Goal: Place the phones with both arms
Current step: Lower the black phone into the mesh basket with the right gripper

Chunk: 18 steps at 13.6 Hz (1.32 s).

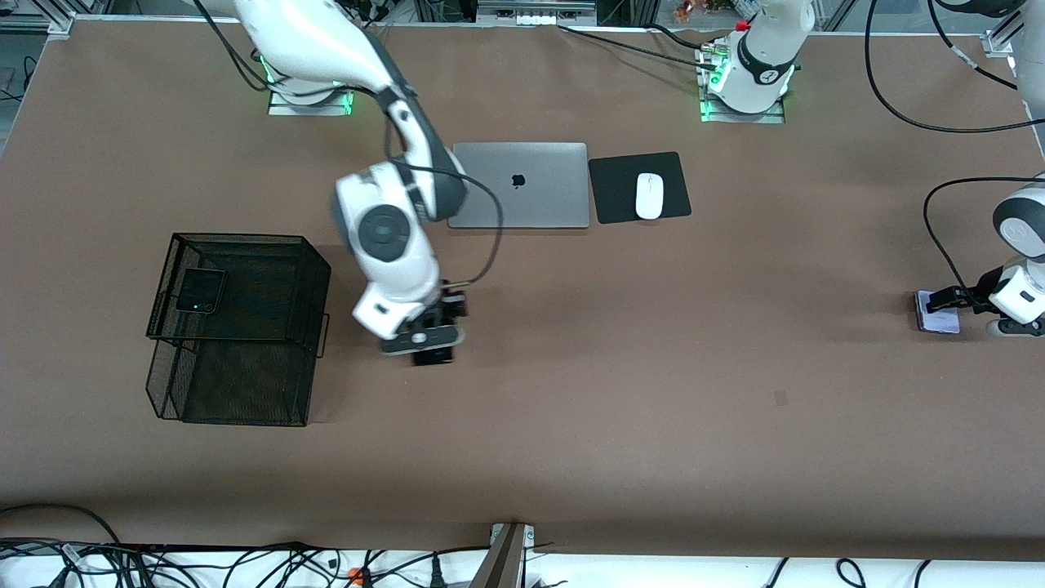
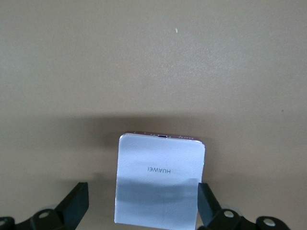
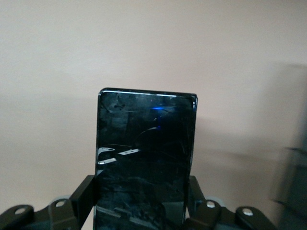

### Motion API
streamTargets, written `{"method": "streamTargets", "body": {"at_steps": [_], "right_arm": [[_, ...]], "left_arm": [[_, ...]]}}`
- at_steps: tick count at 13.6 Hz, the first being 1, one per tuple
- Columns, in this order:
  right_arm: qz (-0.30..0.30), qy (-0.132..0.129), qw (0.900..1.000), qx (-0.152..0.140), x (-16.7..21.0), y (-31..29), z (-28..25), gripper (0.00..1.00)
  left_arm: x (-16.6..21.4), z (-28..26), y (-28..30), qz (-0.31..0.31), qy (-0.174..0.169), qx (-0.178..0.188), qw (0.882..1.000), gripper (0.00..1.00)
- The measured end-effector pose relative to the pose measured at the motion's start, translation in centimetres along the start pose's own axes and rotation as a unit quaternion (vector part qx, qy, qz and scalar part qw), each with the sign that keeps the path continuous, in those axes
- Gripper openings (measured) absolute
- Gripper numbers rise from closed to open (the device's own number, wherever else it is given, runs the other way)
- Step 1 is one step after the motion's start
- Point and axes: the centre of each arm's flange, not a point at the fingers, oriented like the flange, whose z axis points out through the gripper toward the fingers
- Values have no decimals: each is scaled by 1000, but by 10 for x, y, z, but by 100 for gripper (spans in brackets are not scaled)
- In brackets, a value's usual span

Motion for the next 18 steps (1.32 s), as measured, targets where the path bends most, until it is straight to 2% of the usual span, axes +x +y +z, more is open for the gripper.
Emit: {"method": "streamTargets", "body": {"at_steps": [4, 9, 13, 18], "right_arm": [[-5, -50, 999, -22, -7, 109, -52, 80], [39, -85, 996, -1, -58, 199, -41, 80], [53, -71, 996, 16, -102, 229, -1, 80], [53, -51, 997, 11, -116, 253, 21, 80]], "left_arm": [[1, 2, 3, -3, 1, -4, 1000, 100], [2, 9, 7, -4, 1, -4, 1000, 100], [2, 14, 9, -3, 0, -5, 1000, 100], [5, 23, 15, 2, 2, -3, 1000, 100]]}}
